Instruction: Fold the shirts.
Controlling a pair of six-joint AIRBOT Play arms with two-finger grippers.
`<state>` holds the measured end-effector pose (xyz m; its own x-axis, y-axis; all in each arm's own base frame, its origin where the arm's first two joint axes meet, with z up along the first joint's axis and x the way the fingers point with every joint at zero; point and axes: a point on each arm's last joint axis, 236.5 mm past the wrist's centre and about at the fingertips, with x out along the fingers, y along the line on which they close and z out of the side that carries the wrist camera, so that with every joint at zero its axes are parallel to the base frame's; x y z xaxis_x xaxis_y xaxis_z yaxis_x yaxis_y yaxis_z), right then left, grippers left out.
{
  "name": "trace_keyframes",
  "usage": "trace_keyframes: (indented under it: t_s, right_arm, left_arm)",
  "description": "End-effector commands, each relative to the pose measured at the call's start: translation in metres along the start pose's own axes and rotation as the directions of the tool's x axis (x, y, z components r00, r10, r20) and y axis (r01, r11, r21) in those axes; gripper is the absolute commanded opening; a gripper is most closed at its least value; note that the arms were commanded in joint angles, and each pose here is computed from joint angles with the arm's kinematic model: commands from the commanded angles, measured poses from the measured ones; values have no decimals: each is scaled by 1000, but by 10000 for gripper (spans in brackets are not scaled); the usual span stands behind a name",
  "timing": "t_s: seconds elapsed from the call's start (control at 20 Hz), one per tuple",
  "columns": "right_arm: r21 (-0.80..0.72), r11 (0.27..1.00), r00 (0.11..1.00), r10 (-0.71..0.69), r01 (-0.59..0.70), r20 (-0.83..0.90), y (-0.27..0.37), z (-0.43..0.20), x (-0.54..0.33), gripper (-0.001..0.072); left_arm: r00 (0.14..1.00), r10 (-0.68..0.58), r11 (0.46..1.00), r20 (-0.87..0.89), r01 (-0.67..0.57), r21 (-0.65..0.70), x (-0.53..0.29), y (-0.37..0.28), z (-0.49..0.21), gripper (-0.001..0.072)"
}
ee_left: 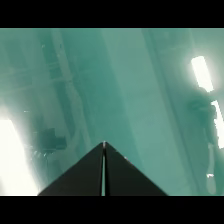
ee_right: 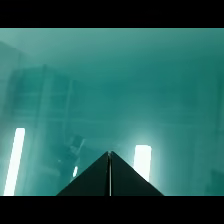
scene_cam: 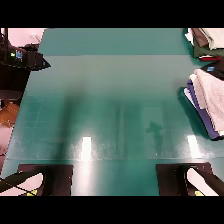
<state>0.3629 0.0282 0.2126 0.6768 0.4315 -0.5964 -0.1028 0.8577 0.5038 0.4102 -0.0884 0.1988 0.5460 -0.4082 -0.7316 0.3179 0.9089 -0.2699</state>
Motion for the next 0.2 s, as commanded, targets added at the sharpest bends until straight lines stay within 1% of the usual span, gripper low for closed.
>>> trace_keyframes:
  t_s: [0.0,0.15]
  right_arm:
    - [-69,995,997,71,-71,-7,38,-3,15,17]
    - [-73,994,997,77,-78,-14,41,-5,16,17]
  left_arm:
    - [1000,2,1000,10,-2,-1,0,0,2,22]
    - [1000,2,1000,10,-2,-1,0,0,2,22]
